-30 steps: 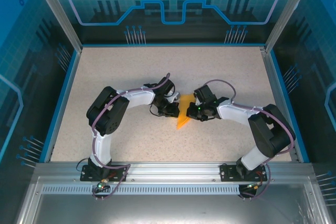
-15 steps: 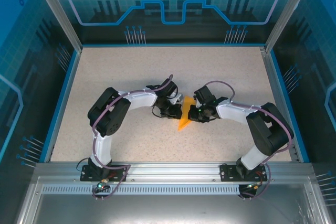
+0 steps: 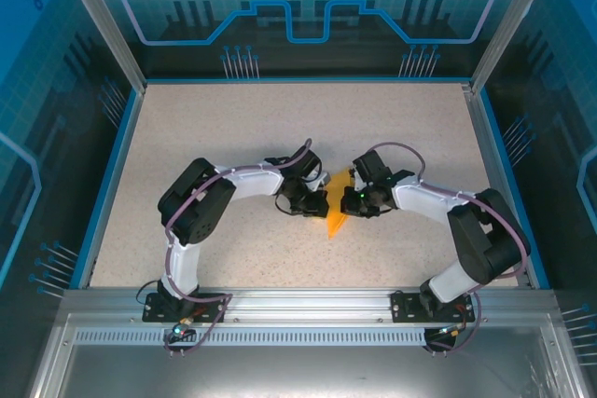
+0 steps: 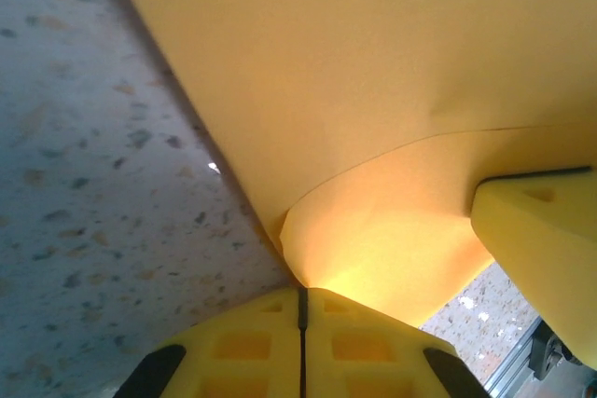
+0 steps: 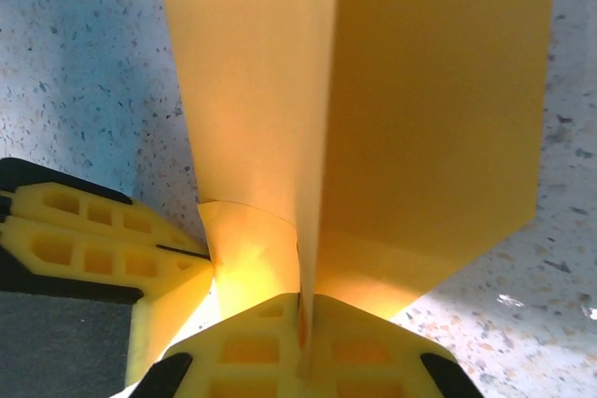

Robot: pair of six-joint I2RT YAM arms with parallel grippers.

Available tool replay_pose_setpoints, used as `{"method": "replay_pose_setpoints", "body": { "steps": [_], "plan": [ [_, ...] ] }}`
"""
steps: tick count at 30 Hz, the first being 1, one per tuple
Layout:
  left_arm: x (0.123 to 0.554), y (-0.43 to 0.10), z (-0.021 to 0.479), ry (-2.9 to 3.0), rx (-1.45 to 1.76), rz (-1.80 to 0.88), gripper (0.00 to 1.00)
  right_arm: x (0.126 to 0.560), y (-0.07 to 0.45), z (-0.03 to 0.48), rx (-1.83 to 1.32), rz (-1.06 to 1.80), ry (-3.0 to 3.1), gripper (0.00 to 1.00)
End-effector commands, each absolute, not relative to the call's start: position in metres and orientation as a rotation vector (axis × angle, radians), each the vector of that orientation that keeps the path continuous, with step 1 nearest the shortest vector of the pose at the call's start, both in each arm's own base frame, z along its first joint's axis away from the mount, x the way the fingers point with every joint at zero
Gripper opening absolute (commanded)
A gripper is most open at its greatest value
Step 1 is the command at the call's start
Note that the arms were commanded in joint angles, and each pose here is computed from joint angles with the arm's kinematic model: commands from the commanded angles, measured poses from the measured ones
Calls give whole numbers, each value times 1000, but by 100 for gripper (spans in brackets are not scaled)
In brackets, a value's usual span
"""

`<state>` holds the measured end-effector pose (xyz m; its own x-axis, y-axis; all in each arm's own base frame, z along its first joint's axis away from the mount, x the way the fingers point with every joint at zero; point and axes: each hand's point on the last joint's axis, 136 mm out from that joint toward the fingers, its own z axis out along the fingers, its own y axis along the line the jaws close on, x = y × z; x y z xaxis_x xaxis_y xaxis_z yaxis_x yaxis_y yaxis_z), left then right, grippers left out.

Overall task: Fold a paper plane with a square sheet of paper (pick it up from the middle)
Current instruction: Fourth fold the wing at the center of the table.

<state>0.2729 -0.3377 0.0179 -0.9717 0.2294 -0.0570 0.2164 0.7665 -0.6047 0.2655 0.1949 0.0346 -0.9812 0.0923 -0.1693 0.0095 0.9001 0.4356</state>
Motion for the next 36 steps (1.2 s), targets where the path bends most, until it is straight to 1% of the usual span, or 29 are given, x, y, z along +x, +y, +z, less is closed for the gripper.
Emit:
{"method": "replay_pose_setpoints", "body": {
  "steps": [1, 12, 18, 24, 30, 36],
  "plan": [
    [265, -348, 28, -2890, -383, 1074, 7, 256, 188, 35, 51, 666, 2907, 2],
    [268, -351, 17, -2890, -398, 1042, 7, 261, 191, 36, 50, 680, 2902, 4],
    [268, -347, 10, -2899, -405, 1006, 5, 262, 193, 34, 47, 684, 2906, 8],
    [269, -346, 5, -2908, -406, 977, 5, 264, 200, 40, 47, 735, 2879, 14],
    [270, -344, 0, -2914, -411, 951, 5, 266, 204, 48, 62, 779, 2845, 23],
    [269, -343, -3, -2913, -413, 938, 5, 261, 198, 50, 64, 748, 2850, 30]
  ]
}}
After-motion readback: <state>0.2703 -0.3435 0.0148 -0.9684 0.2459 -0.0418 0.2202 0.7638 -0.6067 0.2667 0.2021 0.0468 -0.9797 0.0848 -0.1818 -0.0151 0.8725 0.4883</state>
